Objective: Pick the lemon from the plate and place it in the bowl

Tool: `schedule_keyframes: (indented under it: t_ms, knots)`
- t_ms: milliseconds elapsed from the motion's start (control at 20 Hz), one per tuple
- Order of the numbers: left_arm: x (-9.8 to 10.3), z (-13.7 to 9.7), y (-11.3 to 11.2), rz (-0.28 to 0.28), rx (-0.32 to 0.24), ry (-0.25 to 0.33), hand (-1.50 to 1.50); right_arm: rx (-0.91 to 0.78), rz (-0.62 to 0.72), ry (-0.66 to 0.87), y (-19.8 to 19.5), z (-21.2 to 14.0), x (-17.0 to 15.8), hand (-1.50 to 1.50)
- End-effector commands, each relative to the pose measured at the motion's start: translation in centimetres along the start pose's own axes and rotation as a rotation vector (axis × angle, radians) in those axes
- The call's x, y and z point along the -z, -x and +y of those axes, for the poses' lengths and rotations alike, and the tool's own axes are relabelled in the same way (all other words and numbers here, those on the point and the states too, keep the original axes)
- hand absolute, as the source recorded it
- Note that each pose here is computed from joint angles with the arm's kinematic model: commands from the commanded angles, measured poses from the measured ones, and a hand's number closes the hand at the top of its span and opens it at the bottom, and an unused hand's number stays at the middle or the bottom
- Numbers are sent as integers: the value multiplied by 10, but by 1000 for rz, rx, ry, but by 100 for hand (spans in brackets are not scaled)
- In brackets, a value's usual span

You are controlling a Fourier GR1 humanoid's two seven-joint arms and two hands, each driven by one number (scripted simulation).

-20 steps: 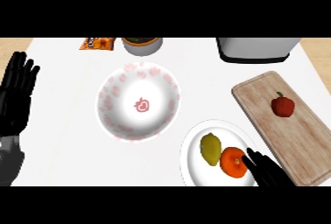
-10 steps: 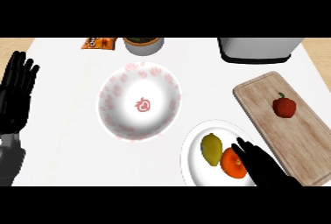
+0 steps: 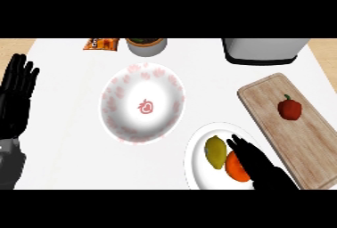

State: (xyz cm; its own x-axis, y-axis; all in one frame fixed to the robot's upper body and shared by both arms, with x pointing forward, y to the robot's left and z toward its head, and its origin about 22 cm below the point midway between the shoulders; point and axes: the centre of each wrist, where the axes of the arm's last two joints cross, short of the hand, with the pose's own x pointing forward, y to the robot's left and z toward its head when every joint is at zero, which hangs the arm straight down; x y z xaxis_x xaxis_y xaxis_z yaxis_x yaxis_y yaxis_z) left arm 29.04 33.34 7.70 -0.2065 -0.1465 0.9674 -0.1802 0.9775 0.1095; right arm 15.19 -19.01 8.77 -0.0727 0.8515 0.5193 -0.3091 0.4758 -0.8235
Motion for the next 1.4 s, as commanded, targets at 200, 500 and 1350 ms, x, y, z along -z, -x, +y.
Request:
schedule_keyframes:
  t_ms: [200, 500, 1350]
  knots:
    - [2, 11, -12, -1, 4, -6, 0, 6, 12, 18, 40, 35, 31, -150]
    - [3, -15, -1, -2, -2, 0, 0, 22, -66, 19, 42, 19, 37, -150]
    - [-2, 0, -15, -7, -2, -3, 0, -15, -24, -49, 25, 70, 82, -150]
